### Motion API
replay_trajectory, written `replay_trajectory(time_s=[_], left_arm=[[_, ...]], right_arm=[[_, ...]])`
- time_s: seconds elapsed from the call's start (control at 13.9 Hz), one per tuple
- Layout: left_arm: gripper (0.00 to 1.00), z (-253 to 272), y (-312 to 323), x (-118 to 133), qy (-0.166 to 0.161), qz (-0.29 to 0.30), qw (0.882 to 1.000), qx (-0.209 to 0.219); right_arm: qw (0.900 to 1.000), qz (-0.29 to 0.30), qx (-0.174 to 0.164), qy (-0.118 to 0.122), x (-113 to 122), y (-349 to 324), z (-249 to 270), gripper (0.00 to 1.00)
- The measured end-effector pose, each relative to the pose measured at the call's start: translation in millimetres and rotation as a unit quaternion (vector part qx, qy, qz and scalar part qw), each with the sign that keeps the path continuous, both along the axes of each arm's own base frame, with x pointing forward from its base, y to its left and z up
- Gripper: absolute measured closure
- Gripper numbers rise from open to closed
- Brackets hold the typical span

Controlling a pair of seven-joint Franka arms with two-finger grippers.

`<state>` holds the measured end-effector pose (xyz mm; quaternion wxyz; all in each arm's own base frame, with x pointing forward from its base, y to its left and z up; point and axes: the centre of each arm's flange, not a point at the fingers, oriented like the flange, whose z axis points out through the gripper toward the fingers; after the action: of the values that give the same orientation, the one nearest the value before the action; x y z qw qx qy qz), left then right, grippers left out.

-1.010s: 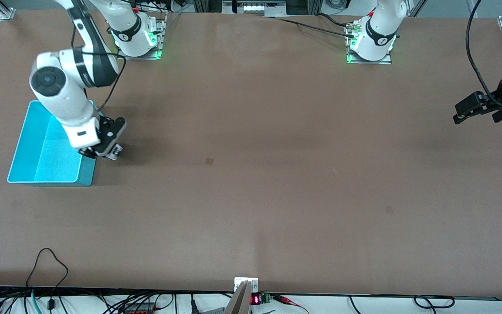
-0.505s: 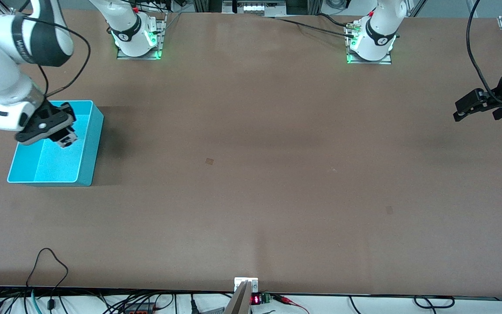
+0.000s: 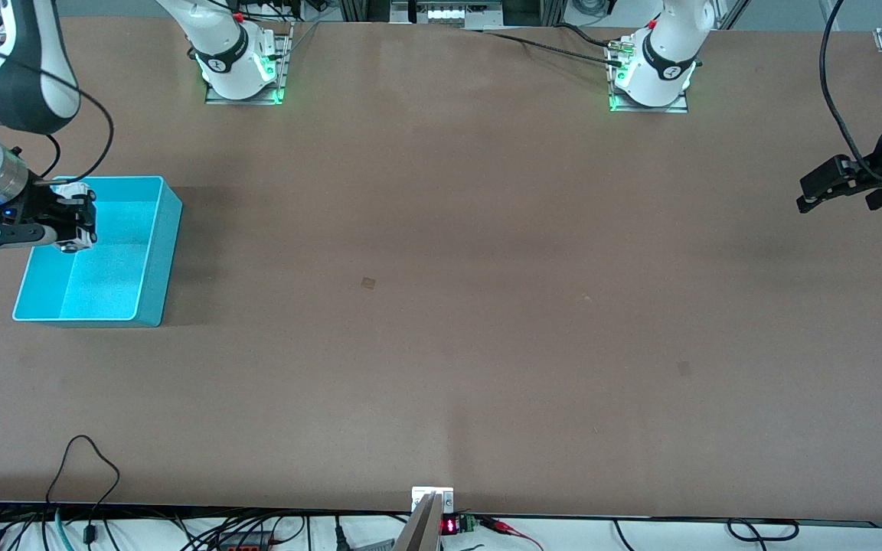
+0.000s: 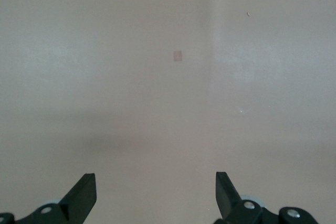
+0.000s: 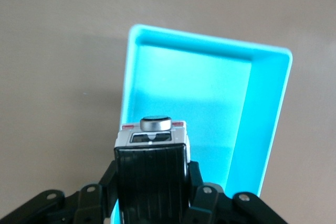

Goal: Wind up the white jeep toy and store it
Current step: 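Lower the held jeep into the cyan bin with the right gripper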

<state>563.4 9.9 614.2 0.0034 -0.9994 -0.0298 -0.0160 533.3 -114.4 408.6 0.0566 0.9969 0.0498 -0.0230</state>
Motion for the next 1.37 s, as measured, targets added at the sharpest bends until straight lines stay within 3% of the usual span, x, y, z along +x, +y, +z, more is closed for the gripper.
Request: replay_trajectory(time_s=[0.29, 0.43, 0.87, 1.37], left_arm=[[0.00, 0.0, 0.0, 0.0, 0.000, 0.000, 1.000, 0.000], [0.00, 0.0, 0.0, 0.0, 0.000, 0.000, 1.000, 0.000], [0.00, 0.0, 0.0, 0.0, 0.000, 0.000, 1.000, 0.000], [0.00, 0.0, 0.0, 0.0, 0.000, 0.000, 1.000, 0.000]], right_arm=[[0.998, -0.047, 0.027, 0.037, -0.2, -32.5, -57.7, 0.45], [0.997, -0.061, 0.028, 0.044, 2.7, -36.9, -80.7, 0.45], [0.996, -0.072, 0.028, 0.042, 9.7, -49.8, -137.1, 0.45], [0.997, -0.072, 0.025, 0.024, 15.9, -57.3, -176.3, 0.45]])
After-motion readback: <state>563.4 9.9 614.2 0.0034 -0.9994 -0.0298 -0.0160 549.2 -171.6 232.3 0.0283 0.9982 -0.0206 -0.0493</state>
